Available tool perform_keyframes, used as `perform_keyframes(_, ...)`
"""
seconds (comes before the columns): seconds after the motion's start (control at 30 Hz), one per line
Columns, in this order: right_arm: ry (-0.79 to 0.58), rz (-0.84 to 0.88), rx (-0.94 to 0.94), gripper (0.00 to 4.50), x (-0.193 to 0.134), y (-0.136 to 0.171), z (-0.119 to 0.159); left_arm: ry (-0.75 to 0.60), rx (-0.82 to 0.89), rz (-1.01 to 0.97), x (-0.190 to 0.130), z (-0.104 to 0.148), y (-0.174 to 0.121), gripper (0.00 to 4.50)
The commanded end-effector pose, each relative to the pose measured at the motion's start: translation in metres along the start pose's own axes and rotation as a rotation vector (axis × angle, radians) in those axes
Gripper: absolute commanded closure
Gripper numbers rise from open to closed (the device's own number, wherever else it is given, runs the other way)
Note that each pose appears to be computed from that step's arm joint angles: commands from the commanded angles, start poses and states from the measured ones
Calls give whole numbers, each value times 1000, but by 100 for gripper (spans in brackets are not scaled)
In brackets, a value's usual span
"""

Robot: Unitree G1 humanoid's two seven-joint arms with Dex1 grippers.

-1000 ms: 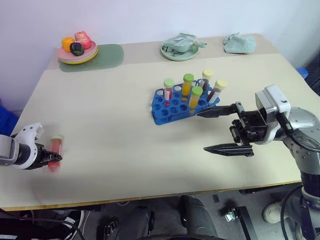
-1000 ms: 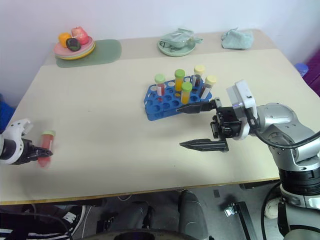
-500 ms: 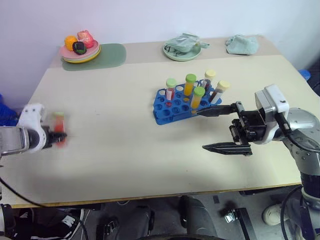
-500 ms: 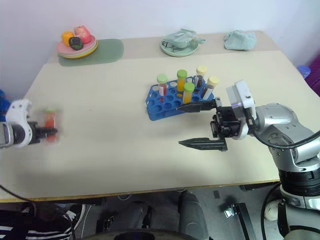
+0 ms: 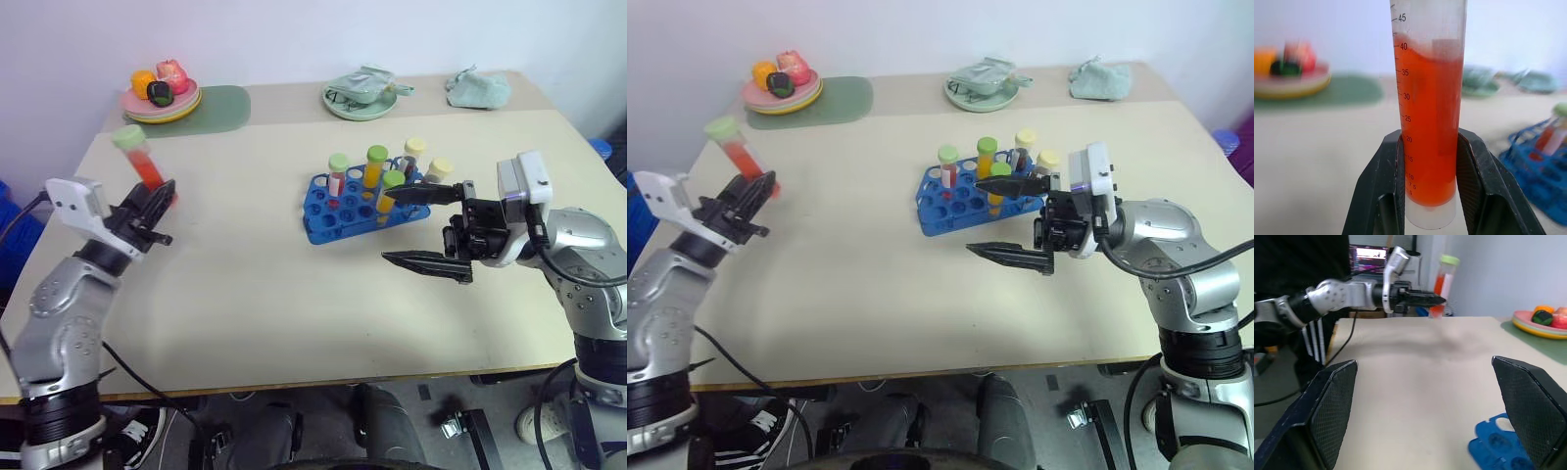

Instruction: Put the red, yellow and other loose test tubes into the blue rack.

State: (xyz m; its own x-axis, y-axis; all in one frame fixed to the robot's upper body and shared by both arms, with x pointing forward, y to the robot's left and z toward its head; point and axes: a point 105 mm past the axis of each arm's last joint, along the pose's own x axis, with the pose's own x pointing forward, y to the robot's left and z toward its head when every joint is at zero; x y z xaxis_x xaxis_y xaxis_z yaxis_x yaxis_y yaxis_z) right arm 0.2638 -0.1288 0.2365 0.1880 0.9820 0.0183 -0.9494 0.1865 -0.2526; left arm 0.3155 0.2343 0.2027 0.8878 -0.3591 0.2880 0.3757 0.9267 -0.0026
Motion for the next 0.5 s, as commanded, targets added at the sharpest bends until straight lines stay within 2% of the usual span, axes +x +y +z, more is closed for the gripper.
perform_keyframes(0.03, 6, -66, -49, 0, -8, -5, 3, -113, 105, -190, 21, 6, -34, 369)
perform_keyframes(0.27, 59, -165, -54, 0, -27, -5, -5, -198, 64, -410, 79, -25, -93, 369)
perform_keyframes(0.5, 125, -284, -63, 0, -50, -5, -14, -237, -5, -517, 109, -45, -144, 369)
